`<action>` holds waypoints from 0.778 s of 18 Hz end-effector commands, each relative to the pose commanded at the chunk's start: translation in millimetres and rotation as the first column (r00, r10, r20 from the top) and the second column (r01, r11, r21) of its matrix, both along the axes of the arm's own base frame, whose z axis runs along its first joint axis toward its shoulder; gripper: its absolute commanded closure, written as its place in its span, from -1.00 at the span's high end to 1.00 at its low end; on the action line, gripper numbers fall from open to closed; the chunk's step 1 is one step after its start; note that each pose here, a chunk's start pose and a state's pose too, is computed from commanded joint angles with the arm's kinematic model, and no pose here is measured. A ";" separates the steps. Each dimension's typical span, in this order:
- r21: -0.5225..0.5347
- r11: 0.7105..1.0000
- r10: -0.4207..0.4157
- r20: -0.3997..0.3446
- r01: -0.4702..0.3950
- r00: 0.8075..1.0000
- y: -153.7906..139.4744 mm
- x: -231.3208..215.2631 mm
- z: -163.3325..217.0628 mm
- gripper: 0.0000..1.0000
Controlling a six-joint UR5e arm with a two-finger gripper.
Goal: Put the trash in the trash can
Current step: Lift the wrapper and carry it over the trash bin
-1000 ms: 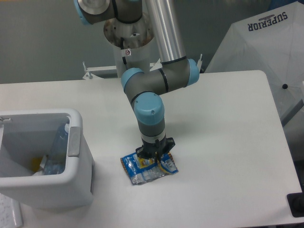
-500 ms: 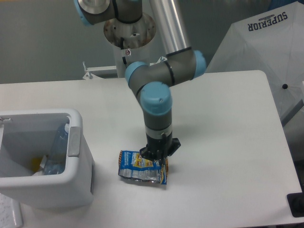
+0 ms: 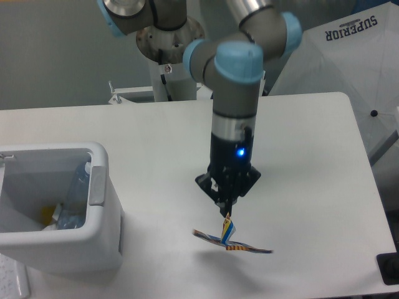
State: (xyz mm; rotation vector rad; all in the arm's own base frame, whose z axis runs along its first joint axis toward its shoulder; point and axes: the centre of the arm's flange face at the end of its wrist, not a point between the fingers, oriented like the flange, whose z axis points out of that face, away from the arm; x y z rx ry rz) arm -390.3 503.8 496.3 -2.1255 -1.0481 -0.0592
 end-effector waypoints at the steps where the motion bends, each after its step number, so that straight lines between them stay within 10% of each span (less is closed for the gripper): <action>1: 0.030 0.999 0.023 0.004 -0.023 1.000 0.0 3.6 16.3 -0.90; 14: 0.268 0.948 -0.147 -0.105 0.170 0.984 -6.8 153.5 166.7 -0.89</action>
